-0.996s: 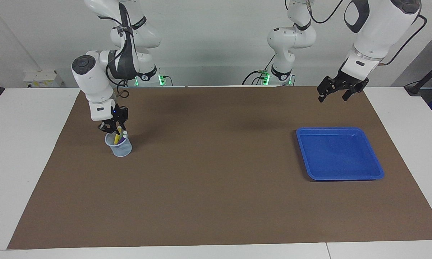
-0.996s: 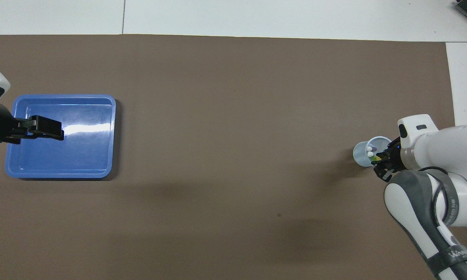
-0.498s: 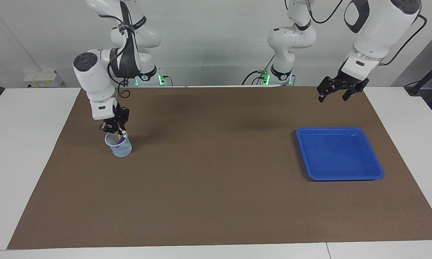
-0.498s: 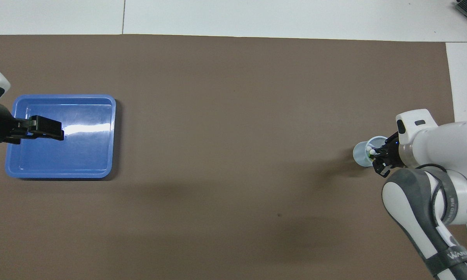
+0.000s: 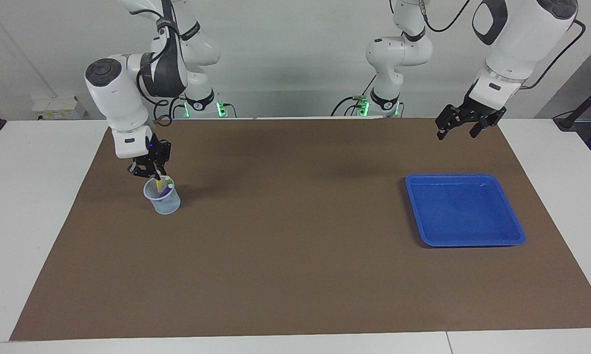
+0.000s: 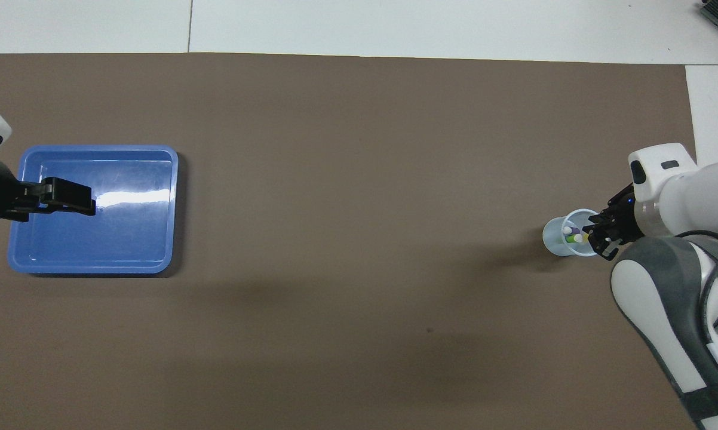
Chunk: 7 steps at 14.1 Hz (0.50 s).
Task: Right arm passes pens to left for tray arrangement
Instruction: 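Grasp the yellow pen in the cup with the right gripper, then carry the yellow pen toward the left gripper while the left gripper opens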
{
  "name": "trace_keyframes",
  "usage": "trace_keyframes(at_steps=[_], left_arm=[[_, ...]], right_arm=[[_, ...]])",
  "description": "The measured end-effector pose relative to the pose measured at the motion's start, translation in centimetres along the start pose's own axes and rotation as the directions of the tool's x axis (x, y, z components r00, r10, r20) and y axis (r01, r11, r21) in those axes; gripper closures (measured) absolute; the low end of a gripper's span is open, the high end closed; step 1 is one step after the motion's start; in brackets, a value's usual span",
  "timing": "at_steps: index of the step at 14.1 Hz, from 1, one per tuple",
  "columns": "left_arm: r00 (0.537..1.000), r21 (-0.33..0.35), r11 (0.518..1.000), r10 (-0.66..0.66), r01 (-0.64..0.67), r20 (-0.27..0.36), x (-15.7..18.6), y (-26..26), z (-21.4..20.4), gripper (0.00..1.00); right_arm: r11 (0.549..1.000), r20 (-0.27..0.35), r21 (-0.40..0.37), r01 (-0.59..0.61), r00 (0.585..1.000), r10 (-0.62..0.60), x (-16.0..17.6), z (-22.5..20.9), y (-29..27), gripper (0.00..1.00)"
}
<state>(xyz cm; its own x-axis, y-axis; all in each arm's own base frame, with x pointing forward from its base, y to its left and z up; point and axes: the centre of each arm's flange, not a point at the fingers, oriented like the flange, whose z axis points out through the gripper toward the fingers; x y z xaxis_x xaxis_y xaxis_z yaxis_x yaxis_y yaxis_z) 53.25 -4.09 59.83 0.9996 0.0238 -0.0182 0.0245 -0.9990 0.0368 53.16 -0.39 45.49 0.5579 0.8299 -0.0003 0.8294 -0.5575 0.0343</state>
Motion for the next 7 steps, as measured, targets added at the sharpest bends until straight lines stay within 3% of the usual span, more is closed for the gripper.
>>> trace_keyframes(at_steps=[3,7], left_arm=[[1.0,-0.012,1.0,0.001,-0.001,0.005,0.0,0.2,0.2,0.0],[1.0,-0.027,1.0,0.001,-0.001,0.012,-0.1,0.4,0.4,0.0]], right_arm=[[1.0,0.021,0.03,0.0,1.0,-0.001,0.0,-1.2,0.0,0.81],[0.999,0.014,0.022,-0.023,1.0,0.023,1.3,-8.4,0.5,0.81]])
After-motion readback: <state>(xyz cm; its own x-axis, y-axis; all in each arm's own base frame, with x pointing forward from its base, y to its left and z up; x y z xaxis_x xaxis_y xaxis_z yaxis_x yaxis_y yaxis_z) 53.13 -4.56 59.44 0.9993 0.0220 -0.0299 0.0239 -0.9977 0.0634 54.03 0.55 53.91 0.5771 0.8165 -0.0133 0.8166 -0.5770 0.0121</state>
